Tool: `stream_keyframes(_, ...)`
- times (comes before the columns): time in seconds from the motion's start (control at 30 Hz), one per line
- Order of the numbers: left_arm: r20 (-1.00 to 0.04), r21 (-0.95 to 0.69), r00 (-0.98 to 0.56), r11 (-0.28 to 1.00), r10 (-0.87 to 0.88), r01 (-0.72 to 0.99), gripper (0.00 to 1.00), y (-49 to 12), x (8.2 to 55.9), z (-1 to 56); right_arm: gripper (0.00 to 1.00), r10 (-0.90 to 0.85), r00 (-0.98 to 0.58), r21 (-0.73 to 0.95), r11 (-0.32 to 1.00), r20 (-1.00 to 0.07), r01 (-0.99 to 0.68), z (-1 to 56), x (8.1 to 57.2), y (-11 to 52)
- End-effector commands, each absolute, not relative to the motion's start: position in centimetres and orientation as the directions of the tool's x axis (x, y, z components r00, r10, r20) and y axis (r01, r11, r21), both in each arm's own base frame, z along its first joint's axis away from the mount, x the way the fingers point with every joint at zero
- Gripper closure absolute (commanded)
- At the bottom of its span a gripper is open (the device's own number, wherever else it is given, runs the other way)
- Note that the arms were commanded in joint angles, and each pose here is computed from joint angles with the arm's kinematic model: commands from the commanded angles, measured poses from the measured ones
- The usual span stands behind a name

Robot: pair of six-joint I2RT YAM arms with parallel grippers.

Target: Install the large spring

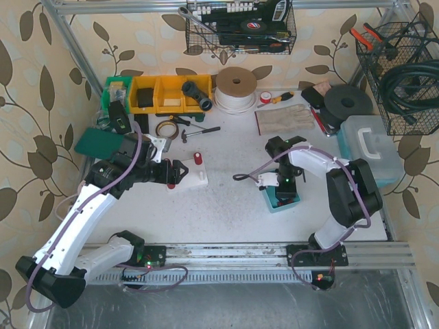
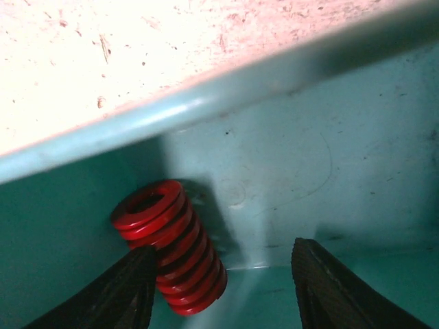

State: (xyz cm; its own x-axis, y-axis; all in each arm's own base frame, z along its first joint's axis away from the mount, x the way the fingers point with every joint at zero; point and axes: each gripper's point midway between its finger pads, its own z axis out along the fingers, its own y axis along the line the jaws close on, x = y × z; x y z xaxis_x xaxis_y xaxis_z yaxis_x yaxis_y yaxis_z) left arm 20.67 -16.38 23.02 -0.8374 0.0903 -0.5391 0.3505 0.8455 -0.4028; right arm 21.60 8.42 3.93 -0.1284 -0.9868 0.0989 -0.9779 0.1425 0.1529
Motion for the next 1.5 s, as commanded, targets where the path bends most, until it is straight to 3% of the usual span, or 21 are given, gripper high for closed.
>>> stream_keyframes(0.0, -0.567, -0.360, -0.816, 0.856, 0.116, 0.372, 0.11, -15.9, 20.7, 22.9, 0.46, -0.980, -0.134, 0.049, 0.143, 0.147, -0.989, 1.2, 23.9, 7.3)
stream_keyframes(0.17, -0.566, -0.354, -0.815, 0.858, 0.121, 0.373, 0.10, -16.0, 21.0, 22.8, 0.57, -0.980, -0.178, -0.032, 0.176, 0.090, -0.984, 2.2, 26.4, 8.4)
stream_keyframes(0.37, -0.569, -0.352, -0.813, 0.858, 0.120, 0.373, 0.10, -16.1, 21.2, 22.6, 0.59, -0.981, -0.196, -0.117, 0.194, -0.002, -0.974, 5.2, 27.6, 9.3)
stream_keyframes(0.47, -0.571, -0.356, -0.813, 0.856, 0.117, 0.374, 0.10, -16.2, 21.3, 22.5, 0.57, -0.982, -0.189, -0.093, 0.189, -0.008, -0.978, 6.1, 26.7, 9.2)
stream_keyframes(0.6, -0.568, -0.356, -0.815, 0.857, 0.118, 0.372, 0.10, -16.1, 21.3, 22.4, 0.51, -0.977, -0.209, 0.056, 0.207, -0.036, -0.977, 7.6, 23.3, 9.9)
stream_keyframes(0.73, -0.570, -0.347, -0.812, 0.857, 0.130, 0.380, 0.09, -16.1, 21.1, 22.2, 0.46, -0.985, -0.170, 0.146, 0.172, 0.027, -0.974, 7.7, 20.7, 8.6)
stream_keyframes(1.13, -0.579, -0.288, -0.794, 0.866, 0.184, 0.410, 0.07, -16.1, 21.3, 21.8, 0.41, -0.986, -0.166, 0.201, 0.164, 0.009, -0.966, 3.3, 20.9, 9.3)
stream_keyframes(1.33, -0.582, -0.295, -0.795, 0.866, 0.171, 0.403, 0.07, -16.5, 21.8, 21.5, 0.43, -0.985, -0.159, 0.054, 0.163, 0.069, -0.985, 0.8, 22.7, 7.8)
stream_keyframes(1.47, -0.582, -0.289, -0.795, 0.870, 0.173, 0.400, 0.06, -16.5, 22.1, 21.6, 0.45, -0.982, -0.190, -0.063, 0.189, 0.017, -0.980, 2.2, 25.8, 8.6)
